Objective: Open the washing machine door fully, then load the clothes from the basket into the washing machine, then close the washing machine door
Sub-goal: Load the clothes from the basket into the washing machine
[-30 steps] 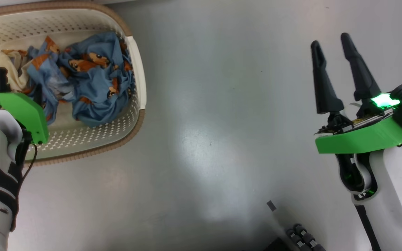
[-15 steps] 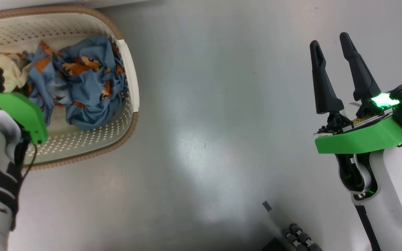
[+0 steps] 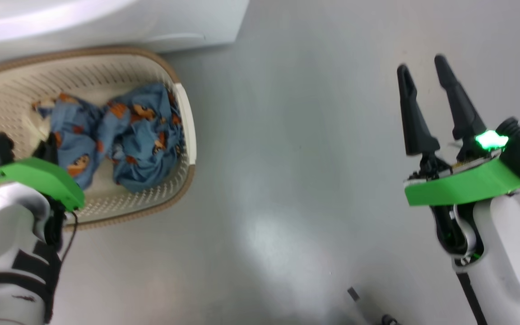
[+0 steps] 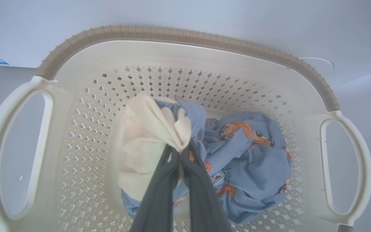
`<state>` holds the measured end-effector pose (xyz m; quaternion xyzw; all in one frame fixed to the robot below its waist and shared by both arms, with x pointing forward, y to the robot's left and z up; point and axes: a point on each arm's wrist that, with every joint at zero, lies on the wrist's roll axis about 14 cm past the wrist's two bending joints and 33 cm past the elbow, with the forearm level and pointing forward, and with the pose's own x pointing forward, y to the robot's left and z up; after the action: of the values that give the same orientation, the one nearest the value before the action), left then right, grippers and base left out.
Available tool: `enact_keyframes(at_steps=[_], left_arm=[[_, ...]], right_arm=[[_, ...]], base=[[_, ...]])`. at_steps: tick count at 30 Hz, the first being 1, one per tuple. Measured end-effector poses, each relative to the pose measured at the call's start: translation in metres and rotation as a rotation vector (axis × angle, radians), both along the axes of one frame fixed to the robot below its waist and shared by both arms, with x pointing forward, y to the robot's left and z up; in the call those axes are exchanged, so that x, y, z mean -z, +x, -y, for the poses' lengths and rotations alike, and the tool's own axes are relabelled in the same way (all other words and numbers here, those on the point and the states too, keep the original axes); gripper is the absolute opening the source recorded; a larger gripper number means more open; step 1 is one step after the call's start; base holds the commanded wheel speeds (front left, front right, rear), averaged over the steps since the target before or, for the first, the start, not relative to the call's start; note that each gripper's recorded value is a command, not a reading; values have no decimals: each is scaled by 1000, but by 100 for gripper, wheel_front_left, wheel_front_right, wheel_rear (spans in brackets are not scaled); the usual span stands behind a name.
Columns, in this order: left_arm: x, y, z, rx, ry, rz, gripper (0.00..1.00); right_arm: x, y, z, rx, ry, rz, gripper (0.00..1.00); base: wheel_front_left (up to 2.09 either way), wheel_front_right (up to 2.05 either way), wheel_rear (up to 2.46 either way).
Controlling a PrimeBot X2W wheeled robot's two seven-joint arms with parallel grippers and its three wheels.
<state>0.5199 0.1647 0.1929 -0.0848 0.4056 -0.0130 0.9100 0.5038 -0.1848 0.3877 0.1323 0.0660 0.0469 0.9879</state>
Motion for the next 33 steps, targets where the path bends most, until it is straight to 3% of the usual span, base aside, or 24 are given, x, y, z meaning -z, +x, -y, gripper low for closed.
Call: enact_keyframes(at_steps=[14, 33], left_arm=[[-81, -13, 3, -21, -68, 188, 0], [-191, -40, -9, 1, -59, 495, 0]], right_arm=[[-41, -36, 2, 9, 5, 39, 100], [-86, -79, 0, 3, 26, 114, 100]], base=[[0, 0, 0], [0, 0, 0]])
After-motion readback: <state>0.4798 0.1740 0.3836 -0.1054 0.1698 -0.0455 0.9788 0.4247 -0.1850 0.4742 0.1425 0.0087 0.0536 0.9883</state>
